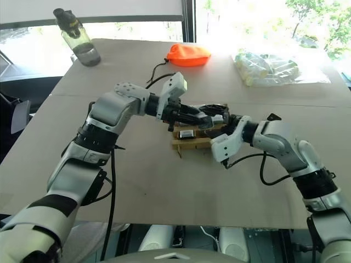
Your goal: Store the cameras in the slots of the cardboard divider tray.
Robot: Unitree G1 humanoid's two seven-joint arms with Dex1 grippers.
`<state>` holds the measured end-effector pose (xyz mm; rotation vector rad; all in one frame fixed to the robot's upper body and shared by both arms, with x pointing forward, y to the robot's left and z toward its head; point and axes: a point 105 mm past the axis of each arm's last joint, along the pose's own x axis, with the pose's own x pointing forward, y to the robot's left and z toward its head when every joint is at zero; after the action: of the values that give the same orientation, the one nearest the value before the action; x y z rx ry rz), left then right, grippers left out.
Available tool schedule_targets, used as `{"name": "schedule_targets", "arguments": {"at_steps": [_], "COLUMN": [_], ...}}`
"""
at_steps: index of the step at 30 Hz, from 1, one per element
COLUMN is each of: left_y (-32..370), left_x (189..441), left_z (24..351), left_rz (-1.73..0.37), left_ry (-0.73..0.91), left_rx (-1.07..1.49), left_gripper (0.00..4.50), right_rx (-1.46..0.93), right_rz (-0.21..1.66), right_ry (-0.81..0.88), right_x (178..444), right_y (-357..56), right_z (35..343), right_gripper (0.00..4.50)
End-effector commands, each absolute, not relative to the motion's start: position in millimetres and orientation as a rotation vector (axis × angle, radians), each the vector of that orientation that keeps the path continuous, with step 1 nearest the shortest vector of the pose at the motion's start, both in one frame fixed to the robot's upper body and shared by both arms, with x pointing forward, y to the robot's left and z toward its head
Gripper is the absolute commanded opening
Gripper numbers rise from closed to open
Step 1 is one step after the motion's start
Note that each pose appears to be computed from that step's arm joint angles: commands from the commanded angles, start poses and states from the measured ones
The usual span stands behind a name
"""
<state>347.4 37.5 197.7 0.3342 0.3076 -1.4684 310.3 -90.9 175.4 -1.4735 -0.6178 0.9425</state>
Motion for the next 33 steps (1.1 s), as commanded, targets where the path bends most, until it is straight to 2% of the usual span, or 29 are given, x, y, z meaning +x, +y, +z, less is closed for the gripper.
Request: {"name": "schedule_targets", "arguments": {"at_steps": [1, 4, 7, 12, 19, 22, 33], "left_y": [32, 32, 32, 31, 31, 28, 27], "left_x": [345, 344, 345, 345, 354, 359, 354], "left_z": [215, 213, 209, 201, 186, 179, 166], "left_rz": [-1.493, -1.513, -1.513, -1.523, -1.481, -1.460, -1.468], "left_ry": [0.221, 0.199, 0.180, 0.161, 0.178, 0.192, 0.235], "left_rx": [0.392, 0.436, 0.489, 0.562, 0.645, 0.664, 0.702], "left_gripper": [0.74, 0.74, 0.74, 0.74, 0.74, 0.74, 0.74], "right_rx": [-1.148, -0.711, -0.415, -0.153, 0.003, 0.008, 0.015], "right_rz": [0.891, 0.900, 0.938, 0.868, 0.837, 0.811, 0.745], "right_ry": [-0.521, -0.271, -0.074, -0.035, -0.033, -0.038, -0.040], "right_x": [301, 286, 256, 222, 190, 187, 191], "right_y": [-114, -143, -159, -168, -172, -175, -183], "right_z": [193, 173, 144, 126, 108, 103, 102], "right_gripper": [4.46, 4.46, 4.46, 4.46, 4.46, 4.46, 4.46]}}
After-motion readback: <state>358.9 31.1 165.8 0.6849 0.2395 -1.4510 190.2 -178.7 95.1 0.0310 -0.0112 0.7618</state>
